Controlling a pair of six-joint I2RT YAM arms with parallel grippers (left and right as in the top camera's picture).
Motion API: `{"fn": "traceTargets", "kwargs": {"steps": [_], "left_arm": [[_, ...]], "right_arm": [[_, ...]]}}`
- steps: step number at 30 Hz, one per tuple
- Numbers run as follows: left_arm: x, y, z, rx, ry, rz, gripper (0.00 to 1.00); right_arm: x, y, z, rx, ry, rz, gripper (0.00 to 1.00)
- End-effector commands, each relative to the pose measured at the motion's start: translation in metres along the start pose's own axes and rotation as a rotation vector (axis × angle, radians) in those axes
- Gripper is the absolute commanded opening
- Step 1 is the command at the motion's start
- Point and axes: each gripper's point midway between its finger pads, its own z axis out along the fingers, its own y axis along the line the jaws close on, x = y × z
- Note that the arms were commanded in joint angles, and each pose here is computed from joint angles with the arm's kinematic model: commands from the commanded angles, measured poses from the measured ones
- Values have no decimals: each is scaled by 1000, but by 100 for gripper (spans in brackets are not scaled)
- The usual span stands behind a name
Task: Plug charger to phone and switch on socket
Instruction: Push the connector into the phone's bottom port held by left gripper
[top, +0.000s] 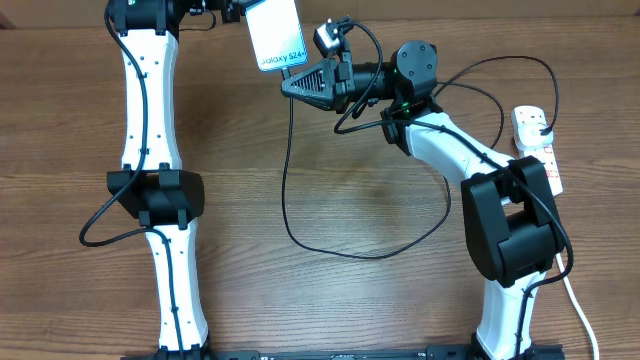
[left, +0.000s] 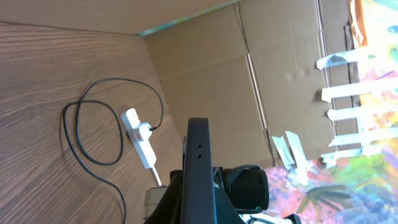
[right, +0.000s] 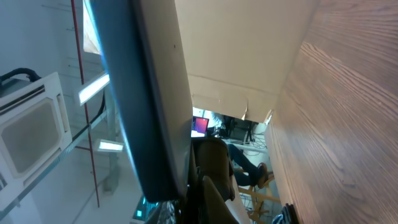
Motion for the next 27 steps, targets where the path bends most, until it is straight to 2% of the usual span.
{"fn": "traceTargets", "kwargs": {"steps": [1, 24, 27], "left_arm": [[21, -25, 8, 111, 109, 30, 5], [25, -29, 8, 136, 131, 37, 5], [25, -29, 7, 135, 130, 37, 4]], "right_arm": [[-19, 7, -4, -12, -92, -20, 5], [-31, 1, -14, 8, -145, -21, 5], [-31, 1, -14, 8, -145, -21, 11]]}}
